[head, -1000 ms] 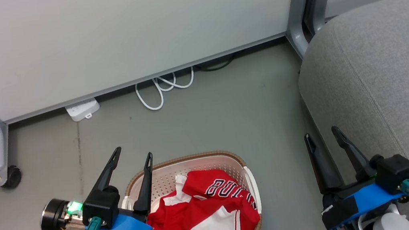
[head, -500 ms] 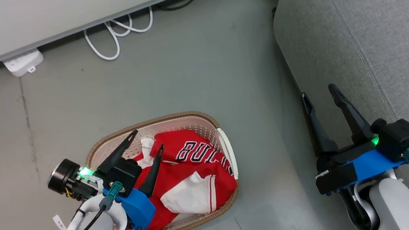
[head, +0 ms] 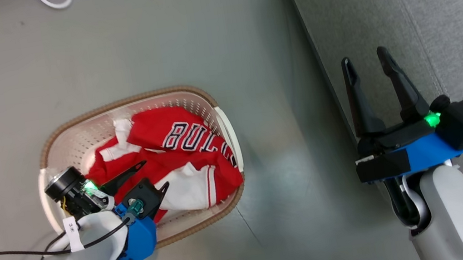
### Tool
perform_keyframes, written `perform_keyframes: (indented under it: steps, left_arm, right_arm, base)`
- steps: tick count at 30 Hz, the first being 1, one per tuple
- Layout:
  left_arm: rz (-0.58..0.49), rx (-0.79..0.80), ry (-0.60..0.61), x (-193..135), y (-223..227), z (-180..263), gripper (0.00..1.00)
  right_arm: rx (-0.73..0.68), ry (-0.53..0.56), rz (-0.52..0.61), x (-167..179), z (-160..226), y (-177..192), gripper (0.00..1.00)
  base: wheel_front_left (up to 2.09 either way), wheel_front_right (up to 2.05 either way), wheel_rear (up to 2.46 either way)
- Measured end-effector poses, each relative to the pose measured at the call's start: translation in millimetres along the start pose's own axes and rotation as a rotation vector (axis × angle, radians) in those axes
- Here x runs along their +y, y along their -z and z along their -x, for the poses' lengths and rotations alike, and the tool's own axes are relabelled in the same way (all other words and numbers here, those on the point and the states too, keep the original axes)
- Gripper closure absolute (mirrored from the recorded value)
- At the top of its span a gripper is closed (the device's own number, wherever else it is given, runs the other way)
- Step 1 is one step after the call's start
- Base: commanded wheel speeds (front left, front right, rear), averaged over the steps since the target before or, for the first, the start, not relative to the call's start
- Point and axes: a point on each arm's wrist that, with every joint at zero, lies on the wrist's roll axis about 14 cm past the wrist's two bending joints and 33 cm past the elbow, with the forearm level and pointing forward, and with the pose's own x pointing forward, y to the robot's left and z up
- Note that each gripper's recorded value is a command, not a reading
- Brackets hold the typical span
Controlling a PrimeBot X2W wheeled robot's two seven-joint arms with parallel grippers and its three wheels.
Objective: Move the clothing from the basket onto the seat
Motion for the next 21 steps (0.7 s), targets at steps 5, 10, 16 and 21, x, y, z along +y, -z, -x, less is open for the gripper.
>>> perform_keyframes:
  steps: [5,10,16,21]
  left_arm:
    - [-0.059,0.083,0.096,-11,33,-17,0.0]
    - [-0.112,0.161,0.171,-17,66,-32,0.0]
    - [-0.168,0.278,0.226,-16,107,-47,0.0]
    - [-0.195,0.364,0.249,-15,136,-58,0.0]
  right_arm:
    - [0.023,0.021,0.009,-10,-9,13,0.0]
    - [0.044,0.042,0.023,-22,-17,27,0.0]
    - [0.083,0.06,0.033,-32,-25,48,0.0]
    - [0.105,0.074,0.044,-40,-30,62,0.0]
  base:
    - [0.0,0.0,0.0]
    - [0.0,0.0,0.0]
    - [0.0,0.0,0.0]
    - [0.0,0.0,0.0]
